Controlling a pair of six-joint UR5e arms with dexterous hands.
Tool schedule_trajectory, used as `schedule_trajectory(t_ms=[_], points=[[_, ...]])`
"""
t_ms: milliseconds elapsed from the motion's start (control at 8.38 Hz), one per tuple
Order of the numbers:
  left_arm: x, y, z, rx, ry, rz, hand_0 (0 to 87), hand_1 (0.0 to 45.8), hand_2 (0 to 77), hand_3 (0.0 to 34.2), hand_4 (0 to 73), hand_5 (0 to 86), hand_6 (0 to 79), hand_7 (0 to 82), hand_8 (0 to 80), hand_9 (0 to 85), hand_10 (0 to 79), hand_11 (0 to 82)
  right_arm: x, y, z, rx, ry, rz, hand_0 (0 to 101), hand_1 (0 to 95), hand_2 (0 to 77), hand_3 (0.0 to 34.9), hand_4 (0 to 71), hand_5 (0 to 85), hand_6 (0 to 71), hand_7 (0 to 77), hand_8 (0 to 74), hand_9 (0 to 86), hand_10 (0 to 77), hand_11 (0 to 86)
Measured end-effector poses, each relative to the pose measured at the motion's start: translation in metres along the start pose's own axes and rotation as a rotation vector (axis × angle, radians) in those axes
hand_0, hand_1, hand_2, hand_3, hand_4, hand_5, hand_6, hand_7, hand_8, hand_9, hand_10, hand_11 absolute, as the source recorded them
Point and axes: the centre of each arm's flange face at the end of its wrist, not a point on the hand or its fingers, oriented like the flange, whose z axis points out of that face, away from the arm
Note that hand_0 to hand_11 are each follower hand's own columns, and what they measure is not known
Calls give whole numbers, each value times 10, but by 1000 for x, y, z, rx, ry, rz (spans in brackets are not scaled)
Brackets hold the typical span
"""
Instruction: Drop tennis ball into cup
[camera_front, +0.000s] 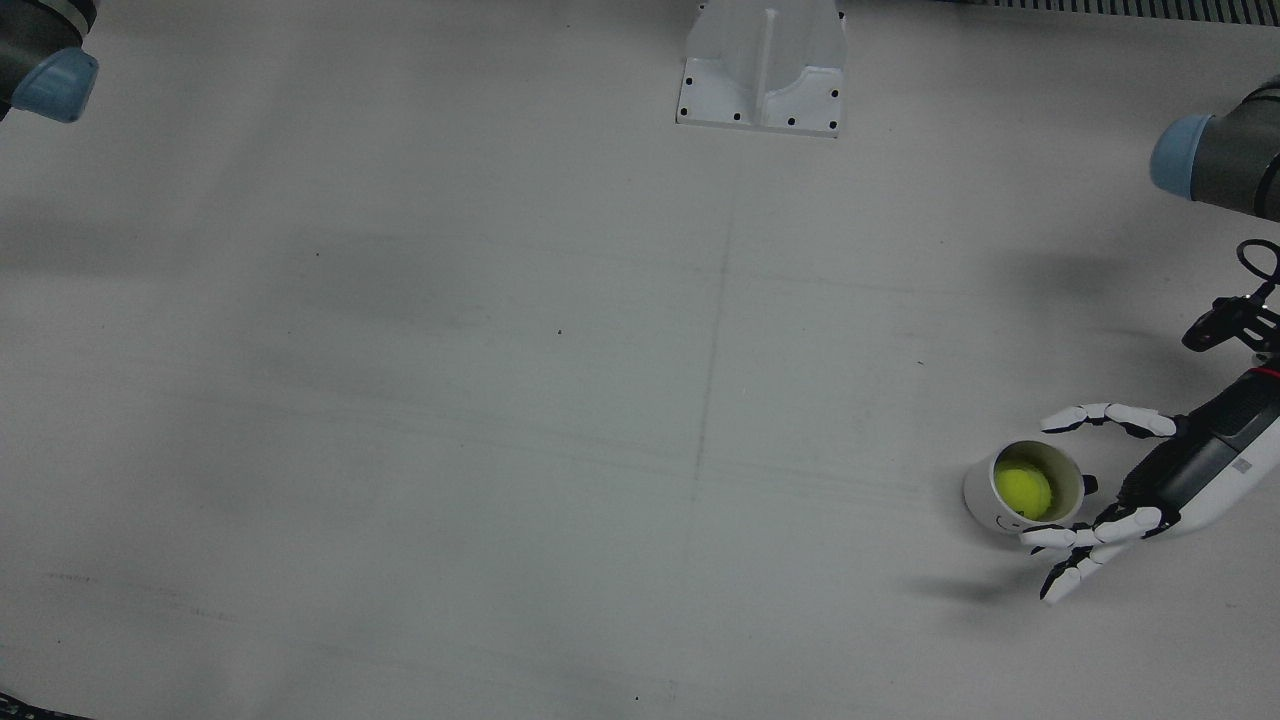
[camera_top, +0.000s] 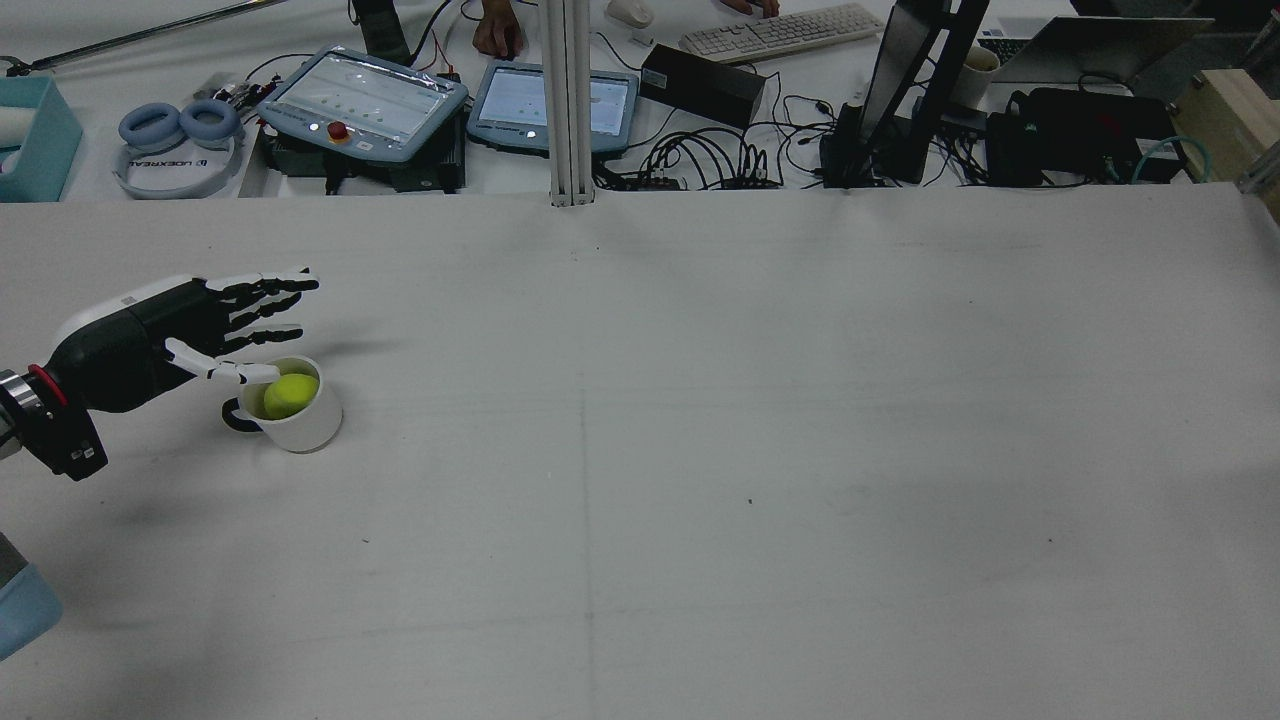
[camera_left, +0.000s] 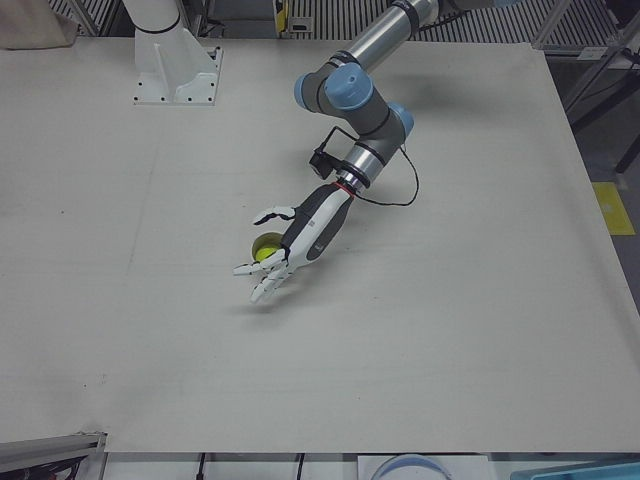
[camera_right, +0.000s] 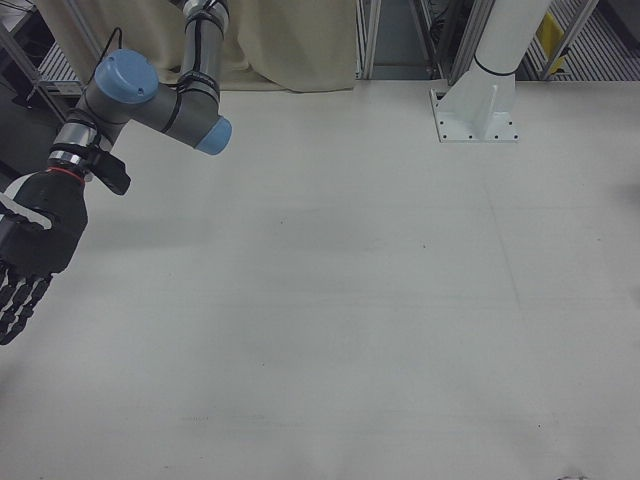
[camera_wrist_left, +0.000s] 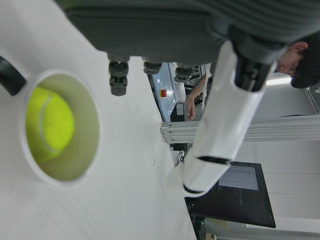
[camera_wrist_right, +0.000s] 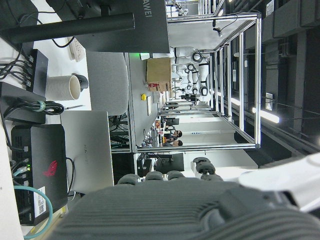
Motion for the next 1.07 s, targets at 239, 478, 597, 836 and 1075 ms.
schedule_trajectory(t_ms=[239,478,597,836,1075], points=[[38,25,-9,-16,50,19,802,355,240,113,87,104,33,11,0,16,76,125,0,0,0,0,0,0,0,5,5,0,0,0,0,5,0,0,0,5],[114,31,-11,7,155,78,490,235,256,114,16,27,0,0,0,11,0,5,0,0,0,0,0,0,0,5,5,0,0,0,0,0,0,0,0,5],[154,31,-9,31,209,100,517,289,256,114,11,60,0,5,0,11,0,5,0,0,0,0,0,0,0,5,5,0,0,0,0,0,0,0,0,5],[230,22,-36,101,315,128,517,289,256,114,11,60,0,5,0,16,0,5,0,0,0,0,0,0,0,5,5,0,0,0,0,5,0,0,0,5],[269,-10,-77,188,384,128,704,365,245,114,11,104,11,5,0,11,0,11,0,0,0,0,0,0,0,5,5,0,0,0,0,0,0,0,0,5]])
